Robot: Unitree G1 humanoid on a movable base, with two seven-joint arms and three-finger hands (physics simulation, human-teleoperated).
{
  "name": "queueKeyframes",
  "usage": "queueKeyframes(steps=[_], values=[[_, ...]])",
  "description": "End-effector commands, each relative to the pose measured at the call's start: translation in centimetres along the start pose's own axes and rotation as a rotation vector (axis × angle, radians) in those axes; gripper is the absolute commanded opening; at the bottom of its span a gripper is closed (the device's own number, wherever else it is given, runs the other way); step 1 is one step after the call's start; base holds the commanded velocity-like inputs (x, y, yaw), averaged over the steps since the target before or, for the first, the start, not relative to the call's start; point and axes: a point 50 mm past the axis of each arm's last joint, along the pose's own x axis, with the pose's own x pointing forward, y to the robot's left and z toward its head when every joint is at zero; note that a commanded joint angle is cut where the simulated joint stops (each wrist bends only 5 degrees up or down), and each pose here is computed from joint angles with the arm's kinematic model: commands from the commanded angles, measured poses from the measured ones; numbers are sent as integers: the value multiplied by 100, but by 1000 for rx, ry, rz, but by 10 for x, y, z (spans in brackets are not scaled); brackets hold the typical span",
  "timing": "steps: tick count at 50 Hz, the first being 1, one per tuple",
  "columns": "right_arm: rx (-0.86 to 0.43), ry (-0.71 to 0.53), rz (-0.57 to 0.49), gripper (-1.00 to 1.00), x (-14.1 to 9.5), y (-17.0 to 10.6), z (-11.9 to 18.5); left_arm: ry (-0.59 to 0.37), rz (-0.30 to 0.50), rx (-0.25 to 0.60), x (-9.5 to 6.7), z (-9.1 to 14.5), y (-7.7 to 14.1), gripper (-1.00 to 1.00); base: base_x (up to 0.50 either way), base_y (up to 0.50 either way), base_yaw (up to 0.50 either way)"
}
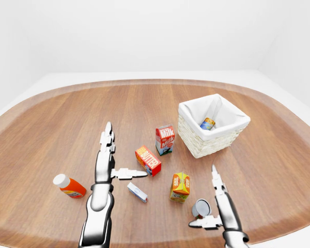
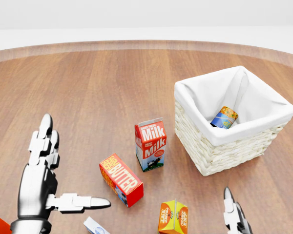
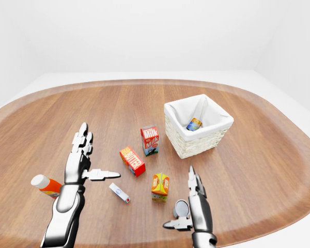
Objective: Pick up the alphabet soup and the tomato sauce, and put them in the basket.
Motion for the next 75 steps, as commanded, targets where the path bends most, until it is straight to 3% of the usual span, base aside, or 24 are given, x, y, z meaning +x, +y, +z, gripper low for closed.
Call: queueKeyframes(steps=[1,75], values=[[-16,16,1,100,2,1,-5,4,0,1,0,-1,0,100,0,0,0],[-148,153,14,100,14,20,-46,-3,5,-1,1,1,0,100,0,0,0]])
